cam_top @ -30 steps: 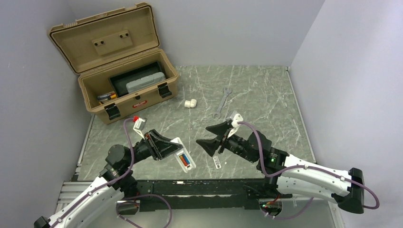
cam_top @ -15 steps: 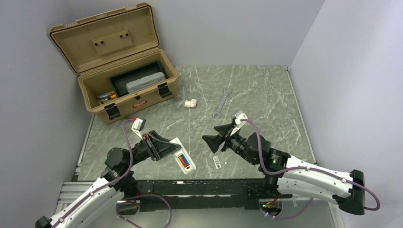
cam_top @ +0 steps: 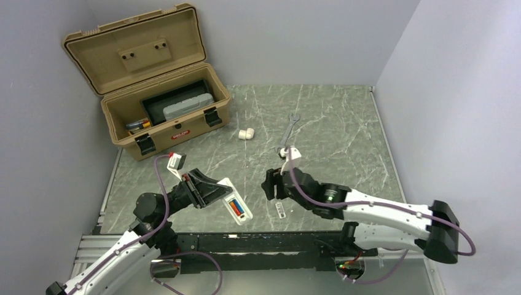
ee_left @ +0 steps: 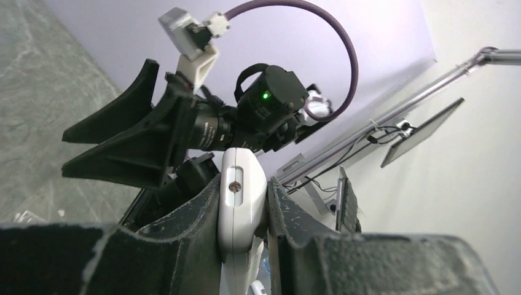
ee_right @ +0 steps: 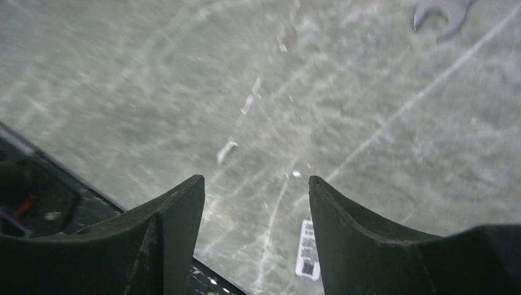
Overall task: Load the batteries into the remote control
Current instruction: Adjust the battery cover at the center of the board.
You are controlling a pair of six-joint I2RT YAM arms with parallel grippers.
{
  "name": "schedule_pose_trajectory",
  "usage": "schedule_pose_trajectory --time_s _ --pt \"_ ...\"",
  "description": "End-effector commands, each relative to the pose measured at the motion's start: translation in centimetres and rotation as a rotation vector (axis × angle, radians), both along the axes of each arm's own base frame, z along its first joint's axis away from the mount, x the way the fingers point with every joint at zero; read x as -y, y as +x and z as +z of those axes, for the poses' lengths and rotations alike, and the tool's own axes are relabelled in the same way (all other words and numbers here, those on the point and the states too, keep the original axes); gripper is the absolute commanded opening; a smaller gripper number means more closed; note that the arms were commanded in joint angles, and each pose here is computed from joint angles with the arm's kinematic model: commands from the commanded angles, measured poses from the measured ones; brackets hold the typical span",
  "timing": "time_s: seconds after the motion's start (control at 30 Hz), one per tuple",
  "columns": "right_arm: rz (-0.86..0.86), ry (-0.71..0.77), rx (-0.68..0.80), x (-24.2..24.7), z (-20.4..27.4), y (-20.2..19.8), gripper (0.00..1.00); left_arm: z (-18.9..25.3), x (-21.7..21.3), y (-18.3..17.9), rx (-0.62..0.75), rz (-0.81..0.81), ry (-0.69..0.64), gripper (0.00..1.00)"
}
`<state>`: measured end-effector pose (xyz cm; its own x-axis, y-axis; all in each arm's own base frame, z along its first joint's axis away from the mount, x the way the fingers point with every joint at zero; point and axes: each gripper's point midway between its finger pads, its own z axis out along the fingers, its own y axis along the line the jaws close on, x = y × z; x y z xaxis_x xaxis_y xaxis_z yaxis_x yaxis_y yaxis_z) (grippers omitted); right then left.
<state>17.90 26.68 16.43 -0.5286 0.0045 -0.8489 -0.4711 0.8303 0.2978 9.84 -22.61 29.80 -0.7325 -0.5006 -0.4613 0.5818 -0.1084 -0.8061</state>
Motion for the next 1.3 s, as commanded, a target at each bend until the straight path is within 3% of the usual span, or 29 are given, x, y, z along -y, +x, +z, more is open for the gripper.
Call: schedule_pose_trajectory --time_s 0.0,0.27,0.53,1.17,1.27 --pt "-0.101 -0.136 -0.177 0.8 -4.2 -0.4 0.64 -0.5 -0.4 1.1 -0.031 0.084 0.078 0.00" --pt "-0.173 -0.262 -0.250 1.5 -7.4 -0.3 0.69 -2.0 -1.3 2.0 -0.040 0.182 0.217 0.00" --pt "-0.156 -0.295 -0.353 1.8 -10.4 -2.0 0.55 -2.9 -0.7 2.0 -0.055 0.154 0.210 0.00" --pt "-0.196 -0.375 -0.455 3.7 -14.6 -3.7 0.51 -3.3 -0.5 2.0 -0.052 0.145 0.218 0.00" --pt "-0.206 -0.390 -0.464 4.0 -15.0 -3.9 0.55 -3.3 -0.5 2.1 -0.053 0.146 0.219 0.00"
